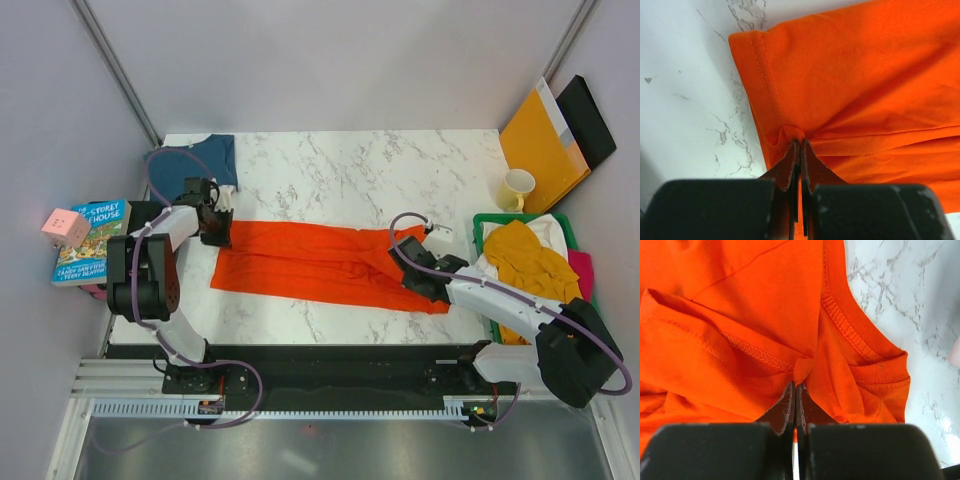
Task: Fold and stack the t-shirts
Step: Fold the other side of the tshirt into a rectangle
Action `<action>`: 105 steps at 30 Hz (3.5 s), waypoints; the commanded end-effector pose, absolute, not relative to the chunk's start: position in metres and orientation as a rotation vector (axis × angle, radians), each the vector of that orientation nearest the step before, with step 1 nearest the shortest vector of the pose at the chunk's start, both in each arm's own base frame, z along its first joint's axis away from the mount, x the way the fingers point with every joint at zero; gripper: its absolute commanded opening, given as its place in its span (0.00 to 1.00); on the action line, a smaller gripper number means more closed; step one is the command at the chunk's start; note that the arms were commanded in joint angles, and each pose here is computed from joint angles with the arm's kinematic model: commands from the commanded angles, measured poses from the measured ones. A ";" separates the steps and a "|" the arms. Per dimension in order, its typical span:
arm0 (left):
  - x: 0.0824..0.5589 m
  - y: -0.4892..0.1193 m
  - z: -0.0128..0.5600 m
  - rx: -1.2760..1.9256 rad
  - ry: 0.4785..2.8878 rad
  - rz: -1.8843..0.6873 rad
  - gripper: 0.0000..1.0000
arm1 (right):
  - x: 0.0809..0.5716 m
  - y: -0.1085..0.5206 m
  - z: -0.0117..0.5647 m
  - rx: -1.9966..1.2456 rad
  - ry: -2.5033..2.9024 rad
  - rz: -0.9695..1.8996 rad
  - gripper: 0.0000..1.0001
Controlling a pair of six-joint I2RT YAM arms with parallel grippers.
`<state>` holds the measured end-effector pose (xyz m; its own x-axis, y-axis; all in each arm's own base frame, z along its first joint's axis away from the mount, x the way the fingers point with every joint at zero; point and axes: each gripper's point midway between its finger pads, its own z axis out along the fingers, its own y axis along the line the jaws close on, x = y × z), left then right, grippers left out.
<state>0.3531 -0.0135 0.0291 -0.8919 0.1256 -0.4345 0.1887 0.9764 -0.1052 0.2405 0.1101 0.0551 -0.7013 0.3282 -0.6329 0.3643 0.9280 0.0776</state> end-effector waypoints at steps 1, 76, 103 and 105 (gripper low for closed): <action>0.359 -0.008 0.027 0.278 2.689 -0.178 0.02 | 0.227 0.107 0.043 0.521 2.449 -0.090 0.00; 0.398 -0.063 0.019 0.270 2.719 -0.402 0.16 | 0.244 0.237 0.086 -0.176 2.505 0.474 0.21; 0.393 -0.068 0.037 0.271 2.673 -0.438 0.22 | 0.288 0.201 0.070 -0.018 2.465 0.108 0.59; 0.394 -0.069 0.038 0.272 2.669 -0.442 0.22 | 0.283 0.197 0.063 -0.015 2.487 0.088 0.53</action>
<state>0.3899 -0.0654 0.0216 -0.9159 0.1079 -0.3867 0.2210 0.9396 -0.2614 0.2889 0.2065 0.0708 -0.7856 0.0003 -0.6187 -0.0637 0.9947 0.0813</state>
